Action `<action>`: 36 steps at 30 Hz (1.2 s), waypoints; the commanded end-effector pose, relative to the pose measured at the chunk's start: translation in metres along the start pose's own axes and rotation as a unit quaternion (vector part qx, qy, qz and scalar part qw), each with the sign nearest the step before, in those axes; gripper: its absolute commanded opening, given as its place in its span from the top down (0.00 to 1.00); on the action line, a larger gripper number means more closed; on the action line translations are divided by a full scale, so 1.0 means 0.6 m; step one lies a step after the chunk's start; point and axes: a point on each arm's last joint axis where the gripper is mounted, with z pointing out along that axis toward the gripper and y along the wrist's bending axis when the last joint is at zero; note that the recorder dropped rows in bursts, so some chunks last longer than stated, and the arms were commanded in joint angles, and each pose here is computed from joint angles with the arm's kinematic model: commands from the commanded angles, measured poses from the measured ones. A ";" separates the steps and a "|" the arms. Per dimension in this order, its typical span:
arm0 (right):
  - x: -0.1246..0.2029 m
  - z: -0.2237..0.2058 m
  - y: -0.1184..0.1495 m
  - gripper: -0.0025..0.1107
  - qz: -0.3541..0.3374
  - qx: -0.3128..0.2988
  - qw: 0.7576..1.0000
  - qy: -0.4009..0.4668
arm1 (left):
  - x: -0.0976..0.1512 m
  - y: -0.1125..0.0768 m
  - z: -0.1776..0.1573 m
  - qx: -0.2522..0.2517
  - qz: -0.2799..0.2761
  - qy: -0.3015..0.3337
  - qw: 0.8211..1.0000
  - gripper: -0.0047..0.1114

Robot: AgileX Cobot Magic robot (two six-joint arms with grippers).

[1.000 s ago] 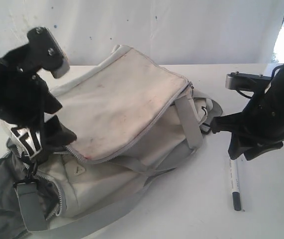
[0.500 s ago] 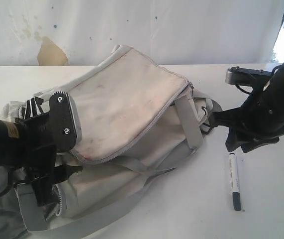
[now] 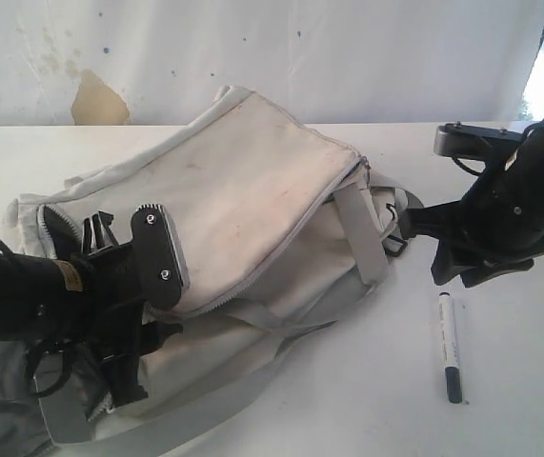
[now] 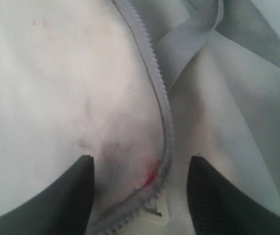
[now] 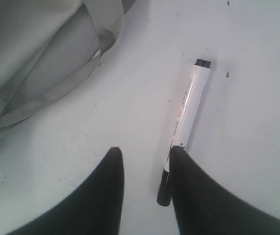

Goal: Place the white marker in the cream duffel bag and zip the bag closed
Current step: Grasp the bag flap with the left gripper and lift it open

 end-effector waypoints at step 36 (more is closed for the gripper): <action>0.004 -0.003 -0.003 0.69 0.021 0.002 1.000 0.007 | -0.072 0.231 -0.179 -0.218 -0.443 -0.271 0.826 0.96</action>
